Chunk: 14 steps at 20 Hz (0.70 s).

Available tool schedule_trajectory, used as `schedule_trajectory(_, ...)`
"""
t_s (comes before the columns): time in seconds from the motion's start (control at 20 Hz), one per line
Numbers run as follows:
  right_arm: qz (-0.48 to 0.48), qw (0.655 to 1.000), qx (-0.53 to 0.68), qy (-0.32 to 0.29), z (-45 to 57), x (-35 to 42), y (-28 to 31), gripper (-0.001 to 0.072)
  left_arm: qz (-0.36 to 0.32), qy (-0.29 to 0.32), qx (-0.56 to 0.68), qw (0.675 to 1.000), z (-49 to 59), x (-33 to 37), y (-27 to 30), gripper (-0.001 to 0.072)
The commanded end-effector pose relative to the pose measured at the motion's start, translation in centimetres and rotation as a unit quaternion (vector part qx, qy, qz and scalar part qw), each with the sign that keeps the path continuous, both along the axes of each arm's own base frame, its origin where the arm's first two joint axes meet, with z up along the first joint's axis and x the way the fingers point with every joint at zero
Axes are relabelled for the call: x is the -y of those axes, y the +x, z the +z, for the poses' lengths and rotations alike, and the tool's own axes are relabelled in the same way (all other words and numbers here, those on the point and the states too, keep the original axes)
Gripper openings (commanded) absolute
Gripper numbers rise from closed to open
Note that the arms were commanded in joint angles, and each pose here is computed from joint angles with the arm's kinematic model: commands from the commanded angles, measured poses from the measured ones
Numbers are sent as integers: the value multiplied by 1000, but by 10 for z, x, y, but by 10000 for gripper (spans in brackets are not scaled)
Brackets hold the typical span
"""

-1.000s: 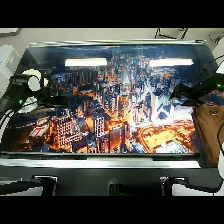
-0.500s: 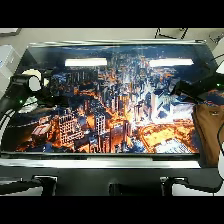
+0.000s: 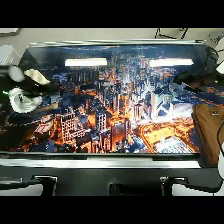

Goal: Fold the clothes and pants, and hang the long-sleeved shirts on hangers.

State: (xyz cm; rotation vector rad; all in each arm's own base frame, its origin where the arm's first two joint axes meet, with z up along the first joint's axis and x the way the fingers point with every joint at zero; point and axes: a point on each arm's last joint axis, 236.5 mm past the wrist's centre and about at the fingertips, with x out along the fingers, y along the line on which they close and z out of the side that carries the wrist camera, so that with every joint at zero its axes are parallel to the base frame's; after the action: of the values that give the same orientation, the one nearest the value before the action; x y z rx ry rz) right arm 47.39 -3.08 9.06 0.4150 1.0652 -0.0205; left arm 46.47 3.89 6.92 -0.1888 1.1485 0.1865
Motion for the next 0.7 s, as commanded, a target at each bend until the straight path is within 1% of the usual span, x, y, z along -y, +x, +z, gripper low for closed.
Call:
schedule_trajectory(0.0,12,1000,-20,3,-10,-4,-6,694,175,-20,56,983,35,-130,3,720)
schedule_trajectory(0.05,18,999,-34,8,-15,-7,-11,681,215,-32,56,974,28,-161,-3,720)
schedule_trajectory(0.1,22,998,-50,13,-20,-9,-16,681,238,-42,50,969,17,-181,-9,720)
schedule_trajectory(0.2,30,997,-73,28,-25,-16,-25,682,253,-58,39,965,-13,-206,-8,720)
schedule_trajectory(0.35,16,993,-105,45,-28,-21,-38,683,242,-88,31,966,-58,-214,8,720)
schedule_trajectory(0.45,-6,990,-130,60,-30,-23,-46,683,222,-106,21,969,-87,-208,19,720)
schedule_trajectory(0.55,-17,986,-151,75,-31,-28,-54,683,194,-146,21,970,-111,-191,33,720)
schedule_trajectory(0.65,-12,982,-168,87,-30,-34,-62,683,188,-172,15,967,-129,-182,38,720)
